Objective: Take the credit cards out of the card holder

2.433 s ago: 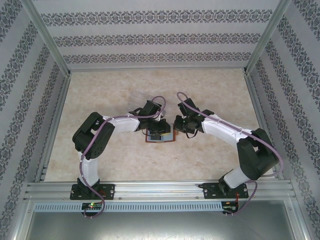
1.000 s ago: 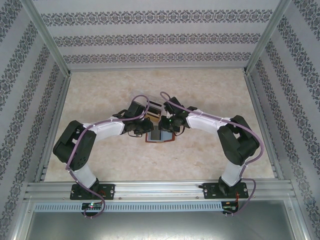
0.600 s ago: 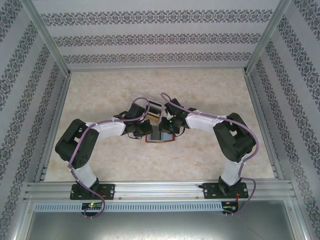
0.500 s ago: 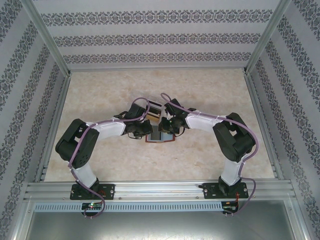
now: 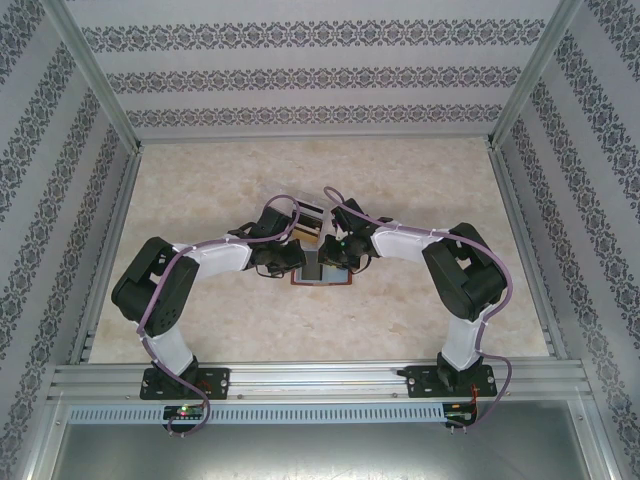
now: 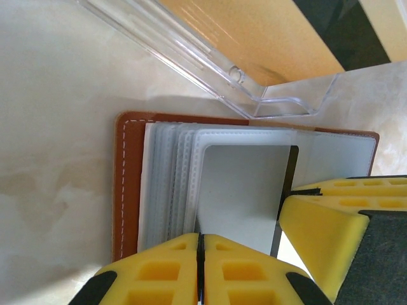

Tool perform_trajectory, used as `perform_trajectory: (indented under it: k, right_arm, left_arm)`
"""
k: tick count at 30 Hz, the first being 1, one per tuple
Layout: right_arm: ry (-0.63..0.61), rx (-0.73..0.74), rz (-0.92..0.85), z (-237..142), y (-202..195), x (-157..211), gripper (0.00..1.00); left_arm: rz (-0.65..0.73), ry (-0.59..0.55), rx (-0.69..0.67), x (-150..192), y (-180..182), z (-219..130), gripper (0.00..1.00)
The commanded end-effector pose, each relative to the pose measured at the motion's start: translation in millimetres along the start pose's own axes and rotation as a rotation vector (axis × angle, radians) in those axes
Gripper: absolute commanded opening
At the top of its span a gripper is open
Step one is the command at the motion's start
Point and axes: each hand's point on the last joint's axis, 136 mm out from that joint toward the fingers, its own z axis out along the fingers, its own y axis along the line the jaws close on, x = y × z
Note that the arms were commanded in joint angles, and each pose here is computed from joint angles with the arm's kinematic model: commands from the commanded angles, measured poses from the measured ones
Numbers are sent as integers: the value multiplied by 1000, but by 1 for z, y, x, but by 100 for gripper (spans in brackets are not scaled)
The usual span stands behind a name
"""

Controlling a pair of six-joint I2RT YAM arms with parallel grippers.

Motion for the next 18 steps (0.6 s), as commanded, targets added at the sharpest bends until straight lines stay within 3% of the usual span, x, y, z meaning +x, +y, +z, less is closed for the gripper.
perform_trajectory:
  k: [1, 10, 18]
  right_arm:
    - [27, -16, 24, 7, -4, 5, 20]
    - [26, -75, 18, 8, 2, 5, 17]
    - [3, -70, 12, 1, -2, 2, 6]
  left_arm:
    - [-47, 49, -85, 12, 25, 10, 10]
    - [-60, 61, -94, 15, 29, 13, 10]
    - [-50, 48, -81, 13, 25, 9, 11]
